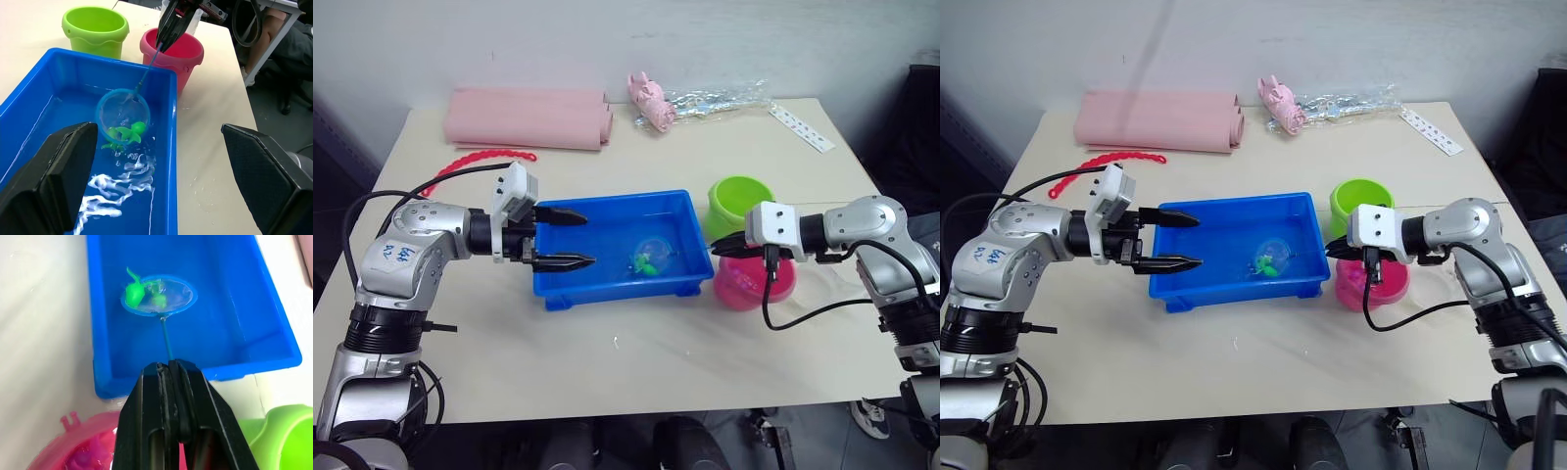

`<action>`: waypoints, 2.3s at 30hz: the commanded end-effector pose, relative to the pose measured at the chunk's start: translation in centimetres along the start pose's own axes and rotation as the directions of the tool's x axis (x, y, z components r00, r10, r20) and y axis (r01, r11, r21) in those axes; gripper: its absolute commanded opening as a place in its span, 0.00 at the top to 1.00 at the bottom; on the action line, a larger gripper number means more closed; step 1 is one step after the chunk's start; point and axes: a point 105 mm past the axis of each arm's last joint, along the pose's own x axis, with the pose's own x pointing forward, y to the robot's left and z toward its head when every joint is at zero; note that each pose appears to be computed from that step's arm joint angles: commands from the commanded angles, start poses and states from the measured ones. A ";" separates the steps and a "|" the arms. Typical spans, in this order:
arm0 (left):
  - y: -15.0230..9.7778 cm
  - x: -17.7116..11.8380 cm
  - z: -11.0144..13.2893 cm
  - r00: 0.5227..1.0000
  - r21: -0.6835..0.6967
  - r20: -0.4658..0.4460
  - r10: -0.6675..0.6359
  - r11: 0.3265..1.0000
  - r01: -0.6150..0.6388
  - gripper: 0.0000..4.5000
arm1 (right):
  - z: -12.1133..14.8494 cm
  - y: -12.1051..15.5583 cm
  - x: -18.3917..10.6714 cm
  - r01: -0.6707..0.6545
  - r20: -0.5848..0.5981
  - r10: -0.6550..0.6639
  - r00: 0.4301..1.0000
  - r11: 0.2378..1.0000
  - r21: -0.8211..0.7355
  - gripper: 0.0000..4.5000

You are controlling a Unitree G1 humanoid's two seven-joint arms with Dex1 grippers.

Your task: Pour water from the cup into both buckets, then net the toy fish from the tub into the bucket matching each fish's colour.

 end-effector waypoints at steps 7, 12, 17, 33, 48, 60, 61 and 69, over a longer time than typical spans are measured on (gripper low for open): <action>0.6 -0.6 1.9 0.998 0.070 0.054 0.015 0.997 -0.019 0.02 | 1.8 -1.1 -3.7 0.135 0.069 -0.151 0.986 0.971 0.197 1.00; 0.7 1.2 3.2 0.994 0.108 0.104 -0.037 0.994 0.026 0.02 | 3.8 -1.8 -7.0 0.283 0.048 -0.298 0.953 0.937 0.203 1.00; 1.4 2.3 3.7 0.991 0.139 0.118 -0.068 0.989 0.051 0.02 | 3.9 -2.1 -10.6 0.409 -0.034 -0.411 0.911 0.888 0.212 1.00; 2.2 2.9 4.3 0.989 0.212 0.124 -0.075 0.976 0.047 0.02 | 0.7 -4.5 -12.3 0.189 -0.285 -0.577 0.766 0.625 -0.757 1.00; 2.3 2.1 3.9 0.992 0.196 0.119 -0.045 0.980 0.021 0.02 | 2.4 -6.5 -13.0 0.049 -0.209 -0.540 0.816 0.424 -0.904 1.00; 1.0 1.7 1.6 0.998 0.172 0.001 -0.057 0.984 0.056 0.02 | 2.1 -2.6 -4.7 0.216 -0.113 -0.257 0.960 0.933 -0.288 1.00; 1.0 1.6 1.5 0.998 0.169 -0.012 -0.060 0.984 0.061 0.02 | 1.5 -2.2 -4.0 0.186 -0.137 -0.239 0.961 0.931 -0.314 1.00; 0.6 1.0 1.5 0.997 0.162 -0.047 -0.061 0.984 0.068 0.02 | -0.5 -0.5 -1.9 0.081 -0.186 -0.165 0.969 0.916 -0.392 1.00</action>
